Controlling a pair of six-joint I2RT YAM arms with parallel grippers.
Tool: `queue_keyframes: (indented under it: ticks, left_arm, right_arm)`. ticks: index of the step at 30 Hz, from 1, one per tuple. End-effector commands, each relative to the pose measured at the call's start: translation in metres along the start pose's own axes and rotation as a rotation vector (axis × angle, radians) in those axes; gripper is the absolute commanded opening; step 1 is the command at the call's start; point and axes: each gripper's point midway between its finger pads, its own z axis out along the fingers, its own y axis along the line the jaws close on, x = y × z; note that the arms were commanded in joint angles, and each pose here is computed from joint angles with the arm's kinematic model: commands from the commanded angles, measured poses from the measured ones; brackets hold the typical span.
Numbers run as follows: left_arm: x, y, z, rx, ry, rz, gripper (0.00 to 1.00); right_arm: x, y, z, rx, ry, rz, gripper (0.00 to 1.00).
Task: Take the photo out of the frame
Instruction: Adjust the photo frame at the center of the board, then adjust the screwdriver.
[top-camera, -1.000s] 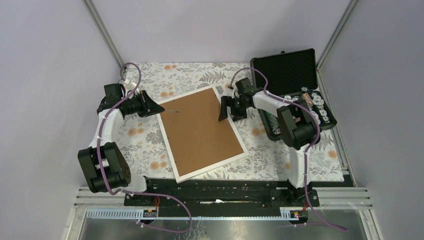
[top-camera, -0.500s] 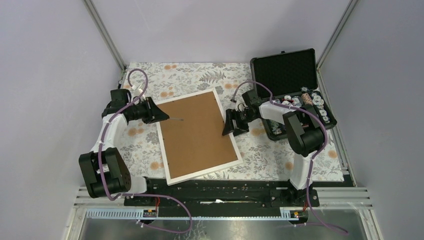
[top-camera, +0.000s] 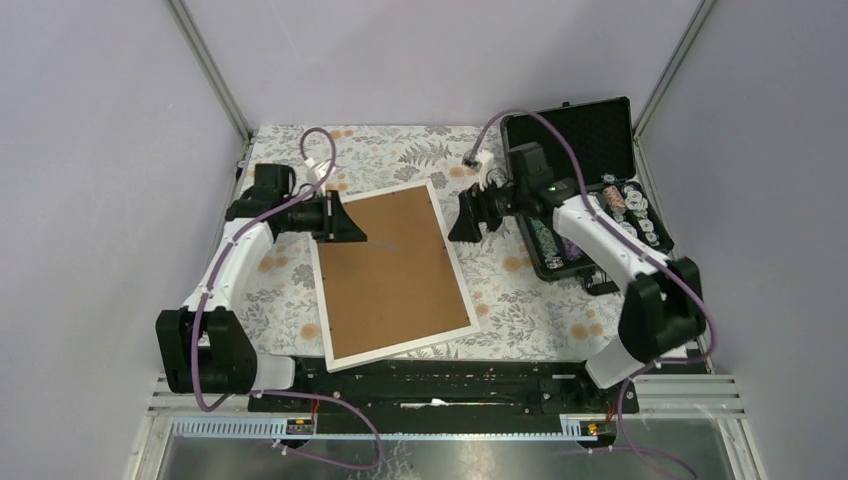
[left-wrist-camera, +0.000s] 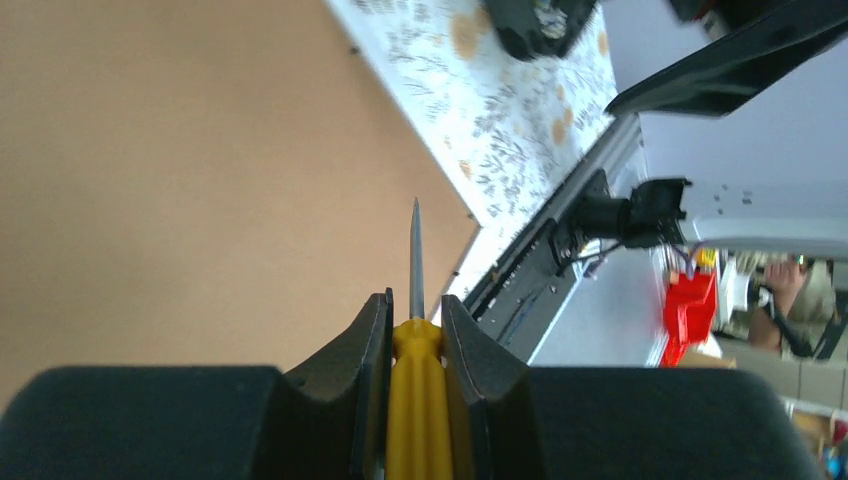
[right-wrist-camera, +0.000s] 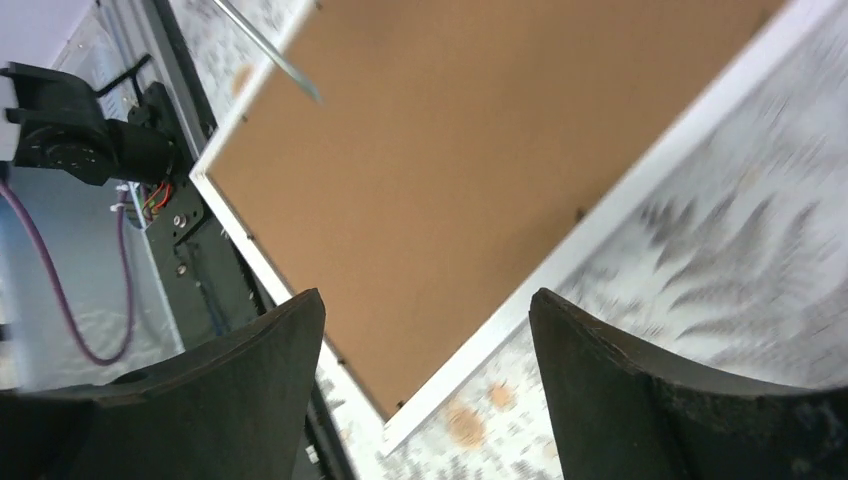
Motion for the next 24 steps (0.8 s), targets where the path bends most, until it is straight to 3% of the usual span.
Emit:
queue_keyframes:
  ticks: [1, 5, 11, 16, 24]
  left_arm:
    - [-0.003, -0.060, 0.006, 0.143, 0.036, 0.167, 0.00]
    - [-0.005, -0.077, 0.018, 0.250, 0.065, 0.085, 0.00]
    - [-0.013, -0.088, 0.022, 0.324, 0.082, -0.075, 0.00]
    - [-0.010, -0.091, 0.029, 0.357, 0.150, -0.198, 0.00]
    - [0.012, -0.097, 0.040, 0.383, 0.228, -0.245, 0.00]
  right_arm:
    - [-0.046, 0.042, -0.031, -0.071, -0.112, -0.399, 0.83]
    - [-0.057, 0.058, -0.022, -0.066, -0.086, -0.561, 0.83]
    - [-0.043, 0.081, -0.007, -0.116, -0.010, -0.535, 0.83]
    - [-0.033, 0.110, 0.010, -0.127, 0.053, -0.626, 0.83]
    - [-0.035, 0.103, 0.039, -0.066, 0.117, -0.669, 0.76]
